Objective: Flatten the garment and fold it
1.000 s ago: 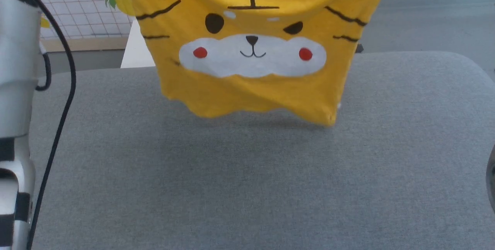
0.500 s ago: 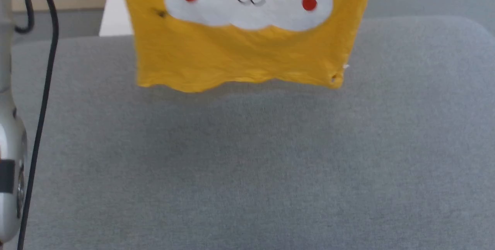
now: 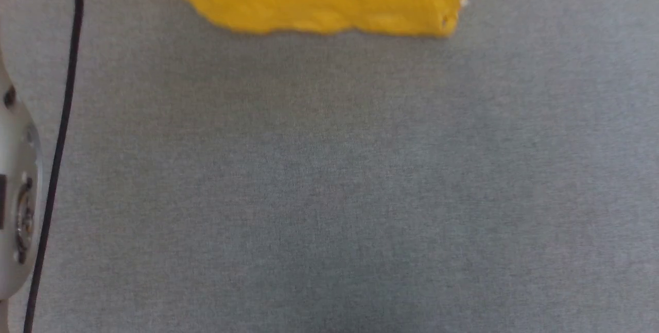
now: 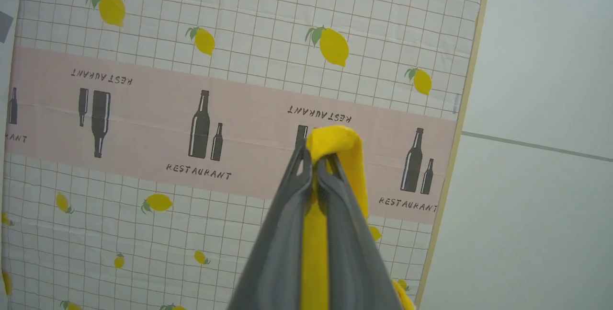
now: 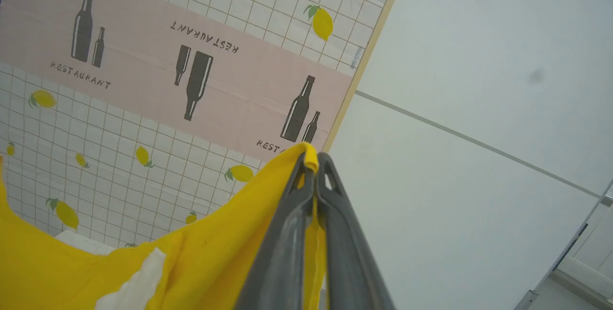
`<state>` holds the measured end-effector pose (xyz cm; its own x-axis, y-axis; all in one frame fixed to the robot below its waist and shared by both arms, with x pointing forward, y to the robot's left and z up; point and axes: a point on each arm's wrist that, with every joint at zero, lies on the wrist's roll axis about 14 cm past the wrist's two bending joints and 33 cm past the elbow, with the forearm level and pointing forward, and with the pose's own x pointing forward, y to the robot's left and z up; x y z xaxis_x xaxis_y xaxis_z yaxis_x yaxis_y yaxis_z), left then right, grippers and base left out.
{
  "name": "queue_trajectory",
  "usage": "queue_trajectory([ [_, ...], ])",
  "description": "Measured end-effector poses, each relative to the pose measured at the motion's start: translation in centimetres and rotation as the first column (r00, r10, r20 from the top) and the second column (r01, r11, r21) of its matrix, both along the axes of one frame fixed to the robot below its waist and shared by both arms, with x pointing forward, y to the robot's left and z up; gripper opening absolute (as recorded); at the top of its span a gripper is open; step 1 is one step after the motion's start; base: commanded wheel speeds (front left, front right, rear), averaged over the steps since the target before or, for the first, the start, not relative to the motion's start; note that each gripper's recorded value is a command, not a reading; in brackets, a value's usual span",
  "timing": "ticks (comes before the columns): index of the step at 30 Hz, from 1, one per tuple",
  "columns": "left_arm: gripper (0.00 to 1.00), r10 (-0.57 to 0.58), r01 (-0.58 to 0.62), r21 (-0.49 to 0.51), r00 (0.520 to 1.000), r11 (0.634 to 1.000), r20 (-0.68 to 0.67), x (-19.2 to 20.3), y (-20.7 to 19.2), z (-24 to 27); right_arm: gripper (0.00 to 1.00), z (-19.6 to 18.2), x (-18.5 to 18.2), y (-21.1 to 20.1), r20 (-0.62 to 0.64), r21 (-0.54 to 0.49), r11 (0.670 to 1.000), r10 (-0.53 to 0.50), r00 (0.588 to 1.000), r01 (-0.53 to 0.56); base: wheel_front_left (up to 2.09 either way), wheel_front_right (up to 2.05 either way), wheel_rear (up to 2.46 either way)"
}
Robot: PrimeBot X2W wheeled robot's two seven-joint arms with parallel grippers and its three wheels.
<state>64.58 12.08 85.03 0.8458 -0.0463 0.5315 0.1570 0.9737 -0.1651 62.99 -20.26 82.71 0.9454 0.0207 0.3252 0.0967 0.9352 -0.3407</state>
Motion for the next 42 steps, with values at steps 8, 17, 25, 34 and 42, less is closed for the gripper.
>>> queue_trajectory([
  [8,0.00,0.021,-0.020,-0.017,0.999,1.000,0.049,3.1,1.5,-2.5,0.00,-3.6,3.8,-0.2,-0.006,-0.020,1.000,0.009,1.000,-0.009,0.00,0.00,0.00],
  [17,0.00,0.054,-0.052,0.050,0.997,0.997,-0.058,7.2,3.7,-10.8,0.00,-11.3,7.7,-0.3,-0.110,-0.042,0.999,0.022,0.994,-0.027,0.00,0.00,0.00],
  [25,0.00,0.010,0.008,0.090,0.980,0.996,-0.201,7.3,4.5,-19.5,0.00,-18.9,8.7,3.2,-0.219,0.007,0.988,0.151,0.964,-0.153,0.00,0.00,0.00],
  [34,0.00,-0.096,0.114,0.052,0.958,0.992,-0.269,2.8,4.1,-23.2,0.00,-22.3,4.3,5.6,-0.260,0.105,0.950,0.310,0.914,-0.293,0.00,0.00,0.00],
  [42,0.00,-0.181,0.208,0.031,0.909,0.978,-0.376,-5.6,2.7,-27.3,0.00,-26.9,-3.1,5.4,-0.372,0.221,0.924,0.375,0.849,-0.312,0.00,0.00,0.00],
])
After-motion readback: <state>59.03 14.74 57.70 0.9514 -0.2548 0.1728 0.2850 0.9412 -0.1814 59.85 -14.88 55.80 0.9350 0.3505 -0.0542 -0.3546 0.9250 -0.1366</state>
